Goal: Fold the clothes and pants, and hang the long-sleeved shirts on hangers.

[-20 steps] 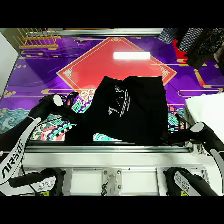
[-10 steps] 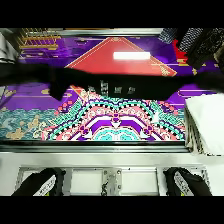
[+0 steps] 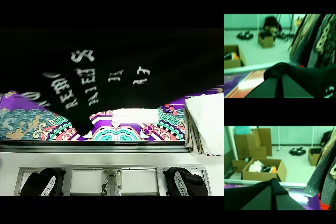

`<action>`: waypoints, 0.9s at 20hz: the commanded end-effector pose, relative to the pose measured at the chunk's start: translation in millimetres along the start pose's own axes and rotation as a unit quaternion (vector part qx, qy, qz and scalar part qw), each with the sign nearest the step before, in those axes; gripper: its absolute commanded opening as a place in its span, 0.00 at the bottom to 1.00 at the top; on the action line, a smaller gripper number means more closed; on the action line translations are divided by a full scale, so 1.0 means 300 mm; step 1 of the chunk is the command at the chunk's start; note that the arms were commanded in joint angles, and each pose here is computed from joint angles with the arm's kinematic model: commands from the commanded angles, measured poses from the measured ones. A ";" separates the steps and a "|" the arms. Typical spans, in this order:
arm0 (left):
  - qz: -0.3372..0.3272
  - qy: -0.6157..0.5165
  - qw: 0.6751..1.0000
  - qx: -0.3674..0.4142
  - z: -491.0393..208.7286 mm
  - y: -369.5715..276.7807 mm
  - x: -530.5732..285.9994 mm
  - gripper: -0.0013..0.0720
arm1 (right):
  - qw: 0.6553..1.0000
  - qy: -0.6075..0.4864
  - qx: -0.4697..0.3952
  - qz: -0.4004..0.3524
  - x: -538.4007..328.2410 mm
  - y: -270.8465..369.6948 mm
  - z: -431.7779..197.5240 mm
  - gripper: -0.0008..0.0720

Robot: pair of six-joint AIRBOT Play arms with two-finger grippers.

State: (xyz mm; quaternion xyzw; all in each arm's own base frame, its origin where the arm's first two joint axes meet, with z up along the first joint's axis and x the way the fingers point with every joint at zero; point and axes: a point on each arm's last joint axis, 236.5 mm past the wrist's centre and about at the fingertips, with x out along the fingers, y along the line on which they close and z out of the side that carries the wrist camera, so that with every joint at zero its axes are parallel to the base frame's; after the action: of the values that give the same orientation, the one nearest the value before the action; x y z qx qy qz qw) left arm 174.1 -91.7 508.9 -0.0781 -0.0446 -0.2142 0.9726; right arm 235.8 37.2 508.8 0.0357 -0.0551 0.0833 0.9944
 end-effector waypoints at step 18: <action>0.143 0.384 0.891 -0.196 -1.278 0.650 0.922 0.93 | 0.889 0.395 0.228 -0.040 0.763 -0.426 -1.194 0.88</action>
State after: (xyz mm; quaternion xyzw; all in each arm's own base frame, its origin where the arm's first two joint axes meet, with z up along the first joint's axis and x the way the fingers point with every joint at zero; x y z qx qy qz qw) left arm 499.6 -111.6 203.6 -0.1696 0.3027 -0.1201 0.9302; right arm 502.3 -10.2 202.1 0.1993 0.3476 0.0797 0.9128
